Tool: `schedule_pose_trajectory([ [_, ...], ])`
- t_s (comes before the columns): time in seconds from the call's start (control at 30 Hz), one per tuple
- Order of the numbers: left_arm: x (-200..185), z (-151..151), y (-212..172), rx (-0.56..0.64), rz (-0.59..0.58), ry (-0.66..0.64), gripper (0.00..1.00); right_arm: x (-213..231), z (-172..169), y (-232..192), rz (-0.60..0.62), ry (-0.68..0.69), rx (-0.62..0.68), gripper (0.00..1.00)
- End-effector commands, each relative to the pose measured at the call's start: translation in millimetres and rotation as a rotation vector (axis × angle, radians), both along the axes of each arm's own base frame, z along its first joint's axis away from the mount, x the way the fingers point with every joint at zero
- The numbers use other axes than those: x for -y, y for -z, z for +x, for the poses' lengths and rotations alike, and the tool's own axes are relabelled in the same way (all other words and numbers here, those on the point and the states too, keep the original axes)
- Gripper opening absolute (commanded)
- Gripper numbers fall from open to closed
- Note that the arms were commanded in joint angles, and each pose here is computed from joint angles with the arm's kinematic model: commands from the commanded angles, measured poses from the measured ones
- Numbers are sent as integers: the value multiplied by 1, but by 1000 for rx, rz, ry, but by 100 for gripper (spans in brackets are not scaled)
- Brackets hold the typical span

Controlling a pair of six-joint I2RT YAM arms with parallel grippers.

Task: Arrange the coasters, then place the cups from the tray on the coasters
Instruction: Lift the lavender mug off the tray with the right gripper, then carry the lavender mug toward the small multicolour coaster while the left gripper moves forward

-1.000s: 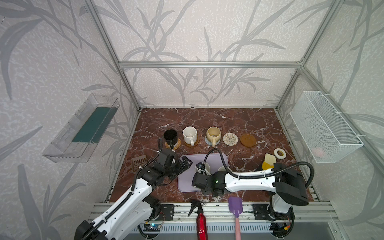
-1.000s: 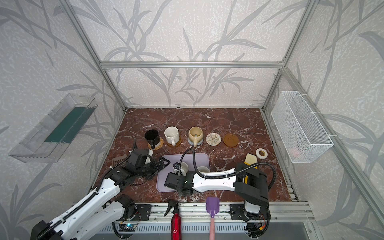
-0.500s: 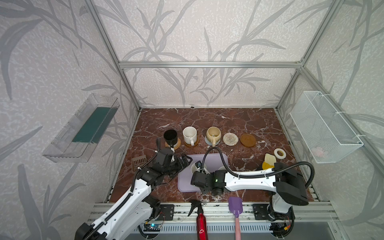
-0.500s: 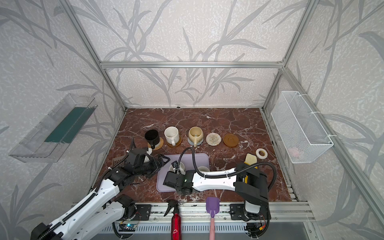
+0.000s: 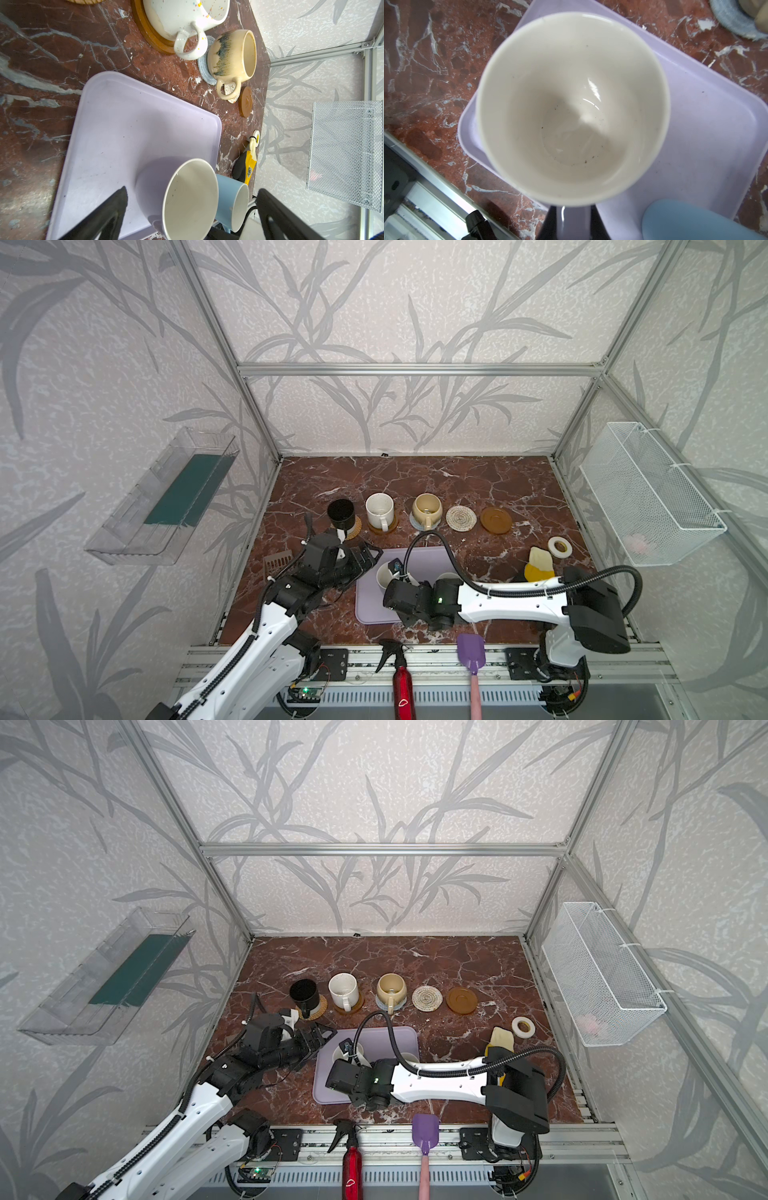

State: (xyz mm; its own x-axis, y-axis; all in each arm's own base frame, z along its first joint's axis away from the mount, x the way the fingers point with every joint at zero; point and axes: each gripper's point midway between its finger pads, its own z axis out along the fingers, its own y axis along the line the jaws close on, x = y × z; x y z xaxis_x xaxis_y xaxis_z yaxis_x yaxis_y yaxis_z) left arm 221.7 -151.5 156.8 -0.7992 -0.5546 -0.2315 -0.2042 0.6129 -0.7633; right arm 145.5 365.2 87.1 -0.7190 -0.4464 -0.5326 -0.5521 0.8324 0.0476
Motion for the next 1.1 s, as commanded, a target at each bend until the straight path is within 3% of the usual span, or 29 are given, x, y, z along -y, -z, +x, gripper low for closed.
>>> schedule_pose_trajectory([
  [0.0,1,7,-17,34,-11,-6,98,-11,14,-39,108,18,93,0],
  [0.27,5,15,-25,43,-18,-5,97,-10,17,-56,162,19,109,0],
  [0.63,14,33,-77,166,-61,7,99,11,38,-105,302,112,194,0],
  [1.07,60,51,-109,258,32,93,99,69,75,-144,358,226,280,0],
])
